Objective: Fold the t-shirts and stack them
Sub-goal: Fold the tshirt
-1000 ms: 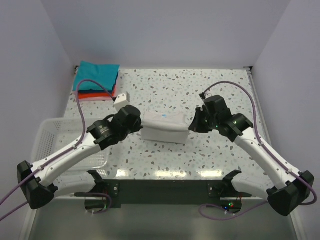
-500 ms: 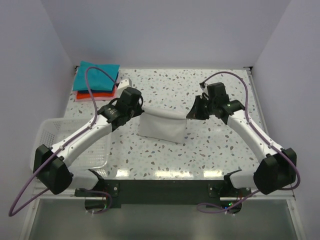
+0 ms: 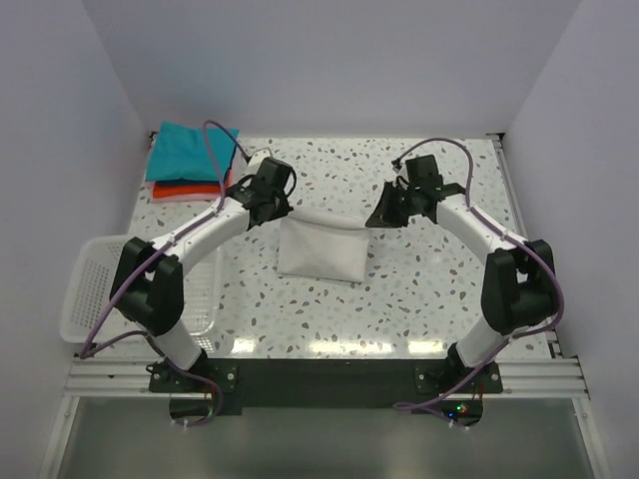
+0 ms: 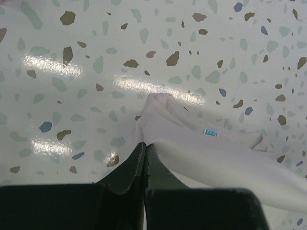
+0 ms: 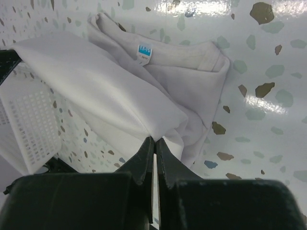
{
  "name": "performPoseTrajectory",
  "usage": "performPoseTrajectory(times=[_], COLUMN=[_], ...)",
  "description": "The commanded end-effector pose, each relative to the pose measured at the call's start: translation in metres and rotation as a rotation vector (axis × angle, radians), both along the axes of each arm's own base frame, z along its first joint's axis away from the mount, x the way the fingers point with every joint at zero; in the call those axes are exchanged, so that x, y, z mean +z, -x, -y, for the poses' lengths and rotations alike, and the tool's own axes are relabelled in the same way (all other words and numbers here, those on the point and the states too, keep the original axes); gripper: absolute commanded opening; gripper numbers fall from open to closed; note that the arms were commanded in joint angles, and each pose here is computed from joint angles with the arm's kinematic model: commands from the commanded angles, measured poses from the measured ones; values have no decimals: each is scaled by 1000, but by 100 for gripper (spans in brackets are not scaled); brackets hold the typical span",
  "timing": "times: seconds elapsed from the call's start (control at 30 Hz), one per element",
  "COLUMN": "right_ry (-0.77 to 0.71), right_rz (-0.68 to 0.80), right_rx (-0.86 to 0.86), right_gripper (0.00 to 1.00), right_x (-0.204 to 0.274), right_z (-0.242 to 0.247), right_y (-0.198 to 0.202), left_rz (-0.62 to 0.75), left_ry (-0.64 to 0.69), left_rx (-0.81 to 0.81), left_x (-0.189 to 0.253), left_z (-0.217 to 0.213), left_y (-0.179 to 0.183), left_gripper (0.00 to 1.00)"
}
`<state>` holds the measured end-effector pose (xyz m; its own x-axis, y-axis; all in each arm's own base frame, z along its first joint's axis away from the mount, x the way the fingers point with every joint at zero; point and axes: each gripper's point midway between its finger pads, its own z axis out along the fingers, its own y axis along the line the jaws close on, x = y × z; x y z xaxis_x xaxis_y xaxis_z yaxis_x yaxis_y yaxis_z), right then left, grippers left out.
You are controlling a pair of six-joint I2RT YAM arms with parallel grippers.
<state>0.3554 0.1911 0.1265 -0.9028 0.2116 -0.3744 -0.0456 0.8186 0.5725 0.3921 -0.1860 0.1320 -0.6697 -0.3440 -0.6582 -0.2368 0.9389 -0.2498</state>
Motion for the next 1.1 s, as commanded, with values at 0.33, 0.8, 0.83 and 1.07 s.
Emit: performPoseTrajectory(times=[0.33, 0.8, 0.83, 1.07], right_ry=[0, 63, 52, -191], right_rz=[23, 102, 118, 172], right_rx=[-53, -30, -11, 145], right_gripper=[0, 99, 99, 99], right_x=[-13, 17, 24, 59], right_z=[3, 13, 11, -22], right_y=[-45, -72, -70, -17], left_rz=[-32, 11, 37, 61], left_ry=[6, 52, 67, 160], left_rx=[-44, -82, -88, -180], left_x=[-26, -1, 12, 26], left_z=[8, 19, 19, 39], left_y=[-47, -53, -51, -22], left_gripper=[0, 70, 82, 100])
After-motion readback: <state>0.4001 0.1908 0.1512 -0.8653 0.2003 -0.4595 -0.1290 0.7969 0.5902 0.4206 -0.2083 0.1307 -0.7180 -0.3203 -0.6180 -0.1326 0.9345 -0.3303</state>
